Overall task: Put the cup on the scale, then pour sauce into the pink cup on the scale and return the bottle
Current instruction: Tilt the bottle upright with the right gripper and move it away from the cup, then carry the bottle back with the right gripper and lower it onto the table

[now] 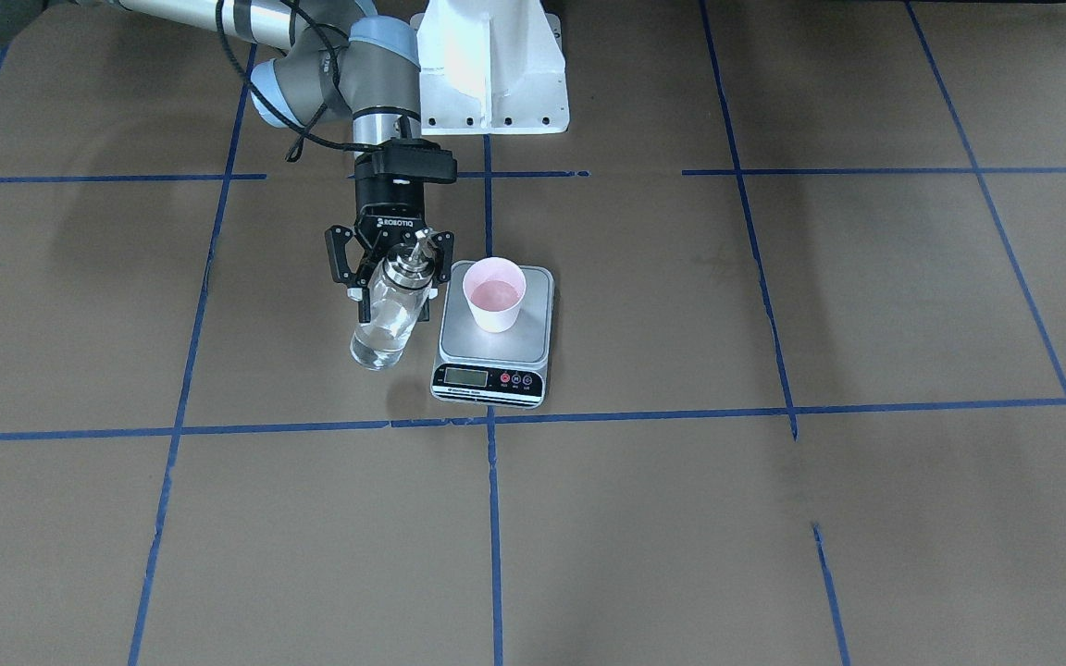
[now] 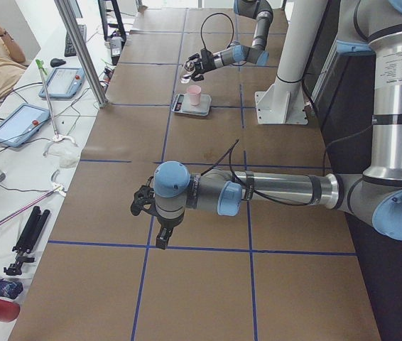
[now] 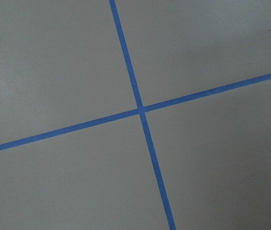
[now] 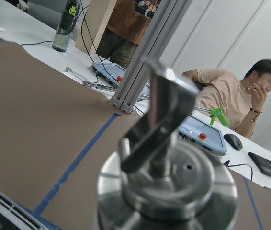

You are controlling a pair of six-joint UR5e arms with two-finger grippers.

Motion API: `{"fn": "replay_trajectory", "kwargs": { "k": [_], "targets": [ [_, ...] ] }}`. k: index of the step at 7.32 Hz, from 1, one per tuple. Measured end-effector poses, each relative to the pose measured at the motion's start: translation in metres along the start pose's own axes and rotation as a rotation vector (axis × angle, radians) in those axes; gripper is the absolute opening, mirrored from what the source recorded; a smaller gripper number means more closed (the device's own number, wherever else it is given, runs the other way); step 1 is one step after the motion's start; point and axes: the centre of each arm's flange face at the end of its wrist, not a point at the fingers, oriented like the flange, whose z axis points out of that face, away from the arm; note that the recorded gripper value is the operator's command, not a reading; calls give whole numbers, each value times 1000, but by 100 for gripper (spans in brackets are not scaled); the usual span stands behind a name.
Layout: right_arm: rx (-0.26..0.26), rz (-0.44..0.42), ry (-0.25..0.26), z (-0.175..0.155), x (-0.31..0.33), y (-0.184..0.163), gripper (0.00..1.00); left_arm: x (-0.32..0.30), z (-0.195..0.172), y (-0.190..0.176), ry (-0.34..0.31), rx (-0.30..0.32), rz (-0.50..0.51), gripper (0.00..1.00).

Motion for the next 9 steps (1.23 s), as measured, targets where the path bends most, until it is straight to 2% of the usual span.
{"fn": "replay_trajectory", "kwargs": {
  "k": [2, 4, 5, 7, 9],
  "targets": [
    [-12, 145, -30, -11, 34, -16, 0, 0, 0, 0, 0, 0, 0, 100],
    [-47, 210, -38, -17, 72, -7, 0, 0, 0, 0, 0, 0, 0, 100],
    [-82, 244, -42, -19, 91, 4, 0, -1, 1, 1, -1, -3, -3, 100],
    [-137, 269, -40, -28, 128, 23, 0, -7, 8, 13, 1, -25, -29, 100],
    [-175, 275, -45, -28, 145, 27, 0, -16, 20, 37, 7, -78, -85, 100]
  ]
}}
